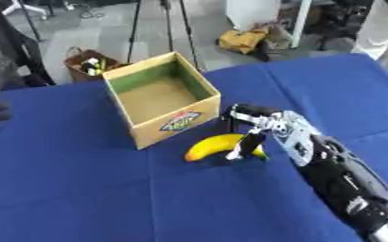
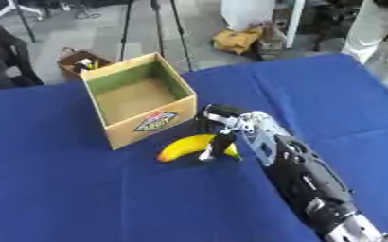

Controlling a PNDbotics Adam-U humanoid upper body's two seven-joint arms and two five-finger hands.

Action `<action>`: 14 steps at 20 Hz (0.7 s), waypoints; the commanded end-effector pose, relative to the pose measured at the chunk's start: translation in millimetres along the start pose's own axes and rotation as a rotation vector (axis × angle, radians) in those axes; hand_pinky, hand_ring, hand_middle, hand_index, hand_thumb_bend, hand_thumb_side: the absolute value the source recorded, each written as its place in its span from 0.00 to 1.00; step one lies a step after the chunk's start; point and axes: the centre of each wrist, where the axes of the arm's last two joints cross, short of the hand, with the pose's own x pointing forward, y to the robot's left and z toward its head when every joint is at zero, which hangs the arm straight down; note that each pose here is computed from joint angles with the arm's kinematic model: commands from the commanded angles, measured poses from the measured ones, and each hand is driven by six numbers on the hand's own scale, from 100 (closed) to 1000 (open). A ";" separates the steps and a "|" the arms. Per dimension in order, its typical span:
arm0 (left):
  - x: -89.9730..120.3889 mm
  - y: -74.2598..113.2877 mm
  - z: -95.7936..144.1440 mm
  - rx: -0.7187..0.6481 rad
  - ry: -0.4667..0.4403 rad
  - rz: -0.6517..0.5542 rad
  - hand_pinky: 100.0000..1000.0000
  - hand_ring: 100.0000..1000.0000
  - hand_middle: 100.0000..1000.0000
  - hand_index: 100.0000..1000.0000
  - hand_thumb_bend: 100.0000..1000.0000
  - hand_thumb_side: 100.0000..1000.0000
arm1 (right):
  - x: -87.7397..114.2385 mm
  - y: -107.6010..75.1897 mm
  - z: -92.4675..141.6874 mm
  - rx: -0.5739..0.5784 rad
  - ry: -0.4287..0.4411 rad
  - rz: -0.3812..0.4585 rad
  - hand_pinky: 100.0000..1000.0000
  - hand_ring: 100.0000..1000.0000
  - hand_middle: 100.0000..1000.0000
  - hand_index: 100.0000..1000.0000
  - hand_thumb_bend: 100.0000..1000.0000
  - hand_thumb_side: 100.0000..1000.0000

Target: Pick up objects on the table and place them in the box.

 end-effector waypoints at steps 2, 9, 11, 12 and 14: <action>8.4 0.9 -5.2 -0.001 -0.033 -0.011 0.67 0.65 0.63 0.78 0.72 0.89 | -1.1 -11.5 2.1 -0.031 0.007 0.016 0.57 0.45 0.49 0.58 0.40 0.27; 8.5 0.9 -5.2 0.000 -0.033 -0.010 0.67 0.65 0.63 0.79 0.72 0.89 | -2.4 -11.5 2.6 -0.038 0.020 0.013 0.51 0.39 0.42 0.50 0.25 0.20; 8.6 0.9 -5.2 0.000 -0.034 -0.010 0.67 0.65 0.63 0.79 0.72 0.89 | -2.6 -11.3 2.6 -0.038 0.024 0.017 0.49 0.37 0.41 0.48 0.24 0.19; 8.5 0.9 -5.1 0.001 -0.034 -0.010 0.67 0.65 0.63 0.79 0.71 0.89 | -2.6 -11.5 2.7 -0.040 0.026 0.021 0.48 0.37 0.40 0.48 0.23 0.18; 8.6 0.9 -5.2 0.001 -0.034 -0.010 0.67 0.65 0.63 0.79 0.71 0.89 | -2.3 -12.6 2.9 -0.047 0.030 0.032 0.47 0.36 0.40 0.47 0.23 0.18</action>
